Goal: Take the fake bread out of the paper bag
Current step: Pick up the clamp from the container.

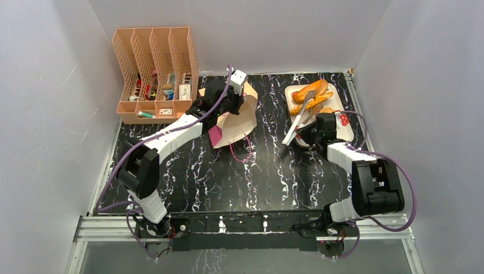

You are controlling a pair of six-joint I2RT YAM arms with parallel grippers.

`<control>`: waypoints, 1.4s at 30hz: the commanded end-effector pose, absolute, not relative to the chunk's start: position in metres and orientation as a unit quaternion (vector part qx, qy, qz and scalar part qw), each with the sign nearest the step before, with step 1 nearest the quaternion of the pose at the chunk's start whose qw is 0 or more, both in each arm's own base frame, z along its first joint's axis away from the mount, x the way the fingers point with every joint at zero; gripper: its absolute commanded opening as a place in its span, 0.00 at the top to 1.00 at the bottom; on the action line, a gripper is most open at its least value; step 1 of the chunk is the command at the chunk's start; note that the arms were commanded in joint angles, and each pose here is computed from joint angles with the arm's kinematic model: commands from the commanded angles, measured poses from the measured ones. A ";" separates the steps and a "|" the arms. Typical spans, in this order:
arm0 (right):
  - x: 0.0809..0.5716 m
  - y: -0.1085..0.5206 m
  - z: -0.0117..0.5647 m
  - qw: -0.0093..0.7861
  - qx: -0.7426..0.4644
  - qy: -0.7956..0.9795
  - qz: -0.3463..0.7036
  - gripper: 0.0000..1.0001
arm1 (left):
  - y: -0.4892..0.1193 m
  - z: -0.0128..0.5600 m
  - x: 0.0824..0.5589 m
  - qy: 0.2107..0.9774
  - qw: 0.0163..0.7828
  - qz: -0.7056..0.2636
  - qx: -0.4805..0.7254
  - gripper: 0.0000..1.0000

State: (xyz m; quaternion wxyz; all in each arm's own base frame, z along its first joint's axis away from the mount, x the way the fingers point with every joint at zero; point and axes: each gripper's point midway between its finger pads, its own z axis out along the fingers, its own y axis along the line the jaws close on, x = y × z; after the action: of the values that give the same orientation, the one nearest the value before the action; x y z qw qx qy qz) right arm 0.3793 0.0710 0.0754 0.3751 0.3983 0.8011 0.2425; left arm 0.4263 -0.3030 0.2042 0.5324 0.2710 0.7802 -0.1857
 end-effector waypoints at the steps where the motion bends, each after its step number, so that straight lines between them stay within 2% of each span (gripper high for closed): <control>1: 0.395 0.056 0.104 0.424 0.398 0.777 0.240 1.00 | -0.303 0.231 0.423 0.766 0.551 -0.198 0.264 1.00; 18: 0.417 0.010 0.147 0.479 0.426 0.740 0.206 1.00 | -0.303 0.231 0.425 0.768 0.549 -0.196 0.265 1.00; 25: 0.410 0.026 0.166 0.489 0.370 0.756 0.230 1.00 | -0.305 0.230 0.428 0.769 0.547 -0.193 0.267 1.00; 32: 0.367 0.094 0.165 0.463 0.259 0.805 0.265 1.00 | -0.314 0.224 0.431 0.769 0.538 -0.204 0.279 1.00; 42: 0.250 0.171 0.135 0.383 0.131 0.859 0.312 1.00 | -0.327 0.213 0.430 0.770 0.520 -0.214 0.300 1.00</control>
State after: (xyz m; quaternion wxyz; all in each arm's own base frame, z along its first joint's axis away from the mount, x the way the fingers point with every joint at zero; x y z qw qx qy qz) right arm 0.2835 0.1546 0.1428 0.4047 0.1740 0.8468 0.2982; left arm 0.4293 -0.3147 0.1951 0.5109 0.2879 0.7854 -0.1982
